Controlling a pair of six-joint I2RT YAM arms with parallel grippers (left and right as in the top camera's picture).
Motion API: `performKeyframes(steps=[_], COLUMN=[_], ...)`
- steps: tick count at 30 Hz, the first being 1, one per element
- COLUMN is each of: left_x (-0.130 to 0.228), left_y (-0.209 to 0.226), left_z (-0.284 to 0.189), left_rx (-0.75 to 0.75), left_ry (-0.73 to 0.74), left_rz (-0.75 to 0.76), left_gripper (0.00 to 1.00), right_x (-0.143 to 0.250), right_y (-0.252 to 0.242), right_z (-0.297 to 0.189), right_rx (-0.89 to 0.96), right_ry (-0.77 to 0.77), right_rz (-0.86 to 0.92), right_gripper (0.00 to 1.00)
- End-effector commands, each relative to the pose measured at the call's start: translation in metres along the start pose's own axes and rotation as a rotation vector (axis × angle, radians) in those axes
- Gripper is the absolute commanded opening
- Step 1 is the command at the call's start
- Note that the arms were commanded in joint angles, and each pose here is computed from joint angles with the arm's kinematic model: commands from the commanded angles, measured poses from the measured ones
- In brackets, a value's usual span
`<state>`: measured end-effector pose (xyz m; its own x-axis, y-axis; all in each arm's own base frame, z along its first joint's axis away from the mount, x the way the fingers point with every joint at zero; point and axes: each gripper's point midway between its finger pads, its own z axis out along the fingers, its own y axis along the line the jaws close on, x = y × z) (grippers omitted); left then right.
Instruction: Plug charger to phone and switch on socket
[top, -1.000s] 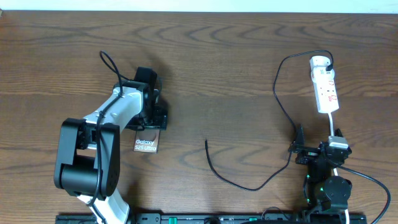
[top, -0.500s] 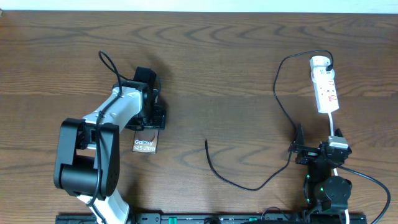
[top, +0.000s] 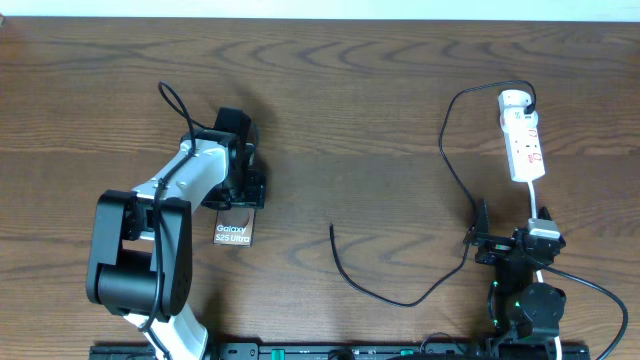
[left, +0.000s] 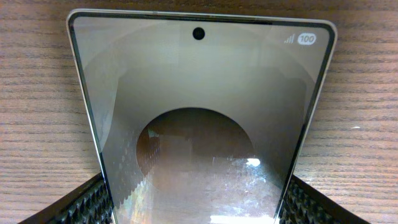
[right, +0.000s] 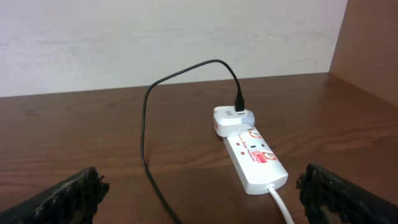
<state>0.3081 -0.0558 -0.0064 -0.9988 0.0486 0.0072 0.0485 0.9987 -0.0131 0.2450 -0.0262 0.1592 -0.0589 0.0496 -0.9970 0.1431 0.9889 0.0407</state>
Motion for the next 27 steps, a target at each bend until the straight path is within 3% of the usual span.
performKeyframes(steps=[1,19,27], left_x=[0.0336,0.0336,0.0336], left_y=[-0.0118,-0.0118,-0.0118], left_z=[0.0300,0.0300,0.0300], left_rx=[0.064,0.063,0.063], left_ry=[0.135,0.135,0.135], left_rz=[0.004,0.004,0.004], left_gripper=[0.74,0.69,0.61], right_x=[0.0000,0.0000,0.0000], right_y=[-0.0028,-0.0028,-0.0028], right_z=[-0.0002,-0.0002,-0.0002], right_rx=[0.014,0.014,0.014], right_ry=[-0.001,-0.001,-0.001], right_rz=[0.000,0.000,0.000], right_gripper=[0.99,0.99,0.99])
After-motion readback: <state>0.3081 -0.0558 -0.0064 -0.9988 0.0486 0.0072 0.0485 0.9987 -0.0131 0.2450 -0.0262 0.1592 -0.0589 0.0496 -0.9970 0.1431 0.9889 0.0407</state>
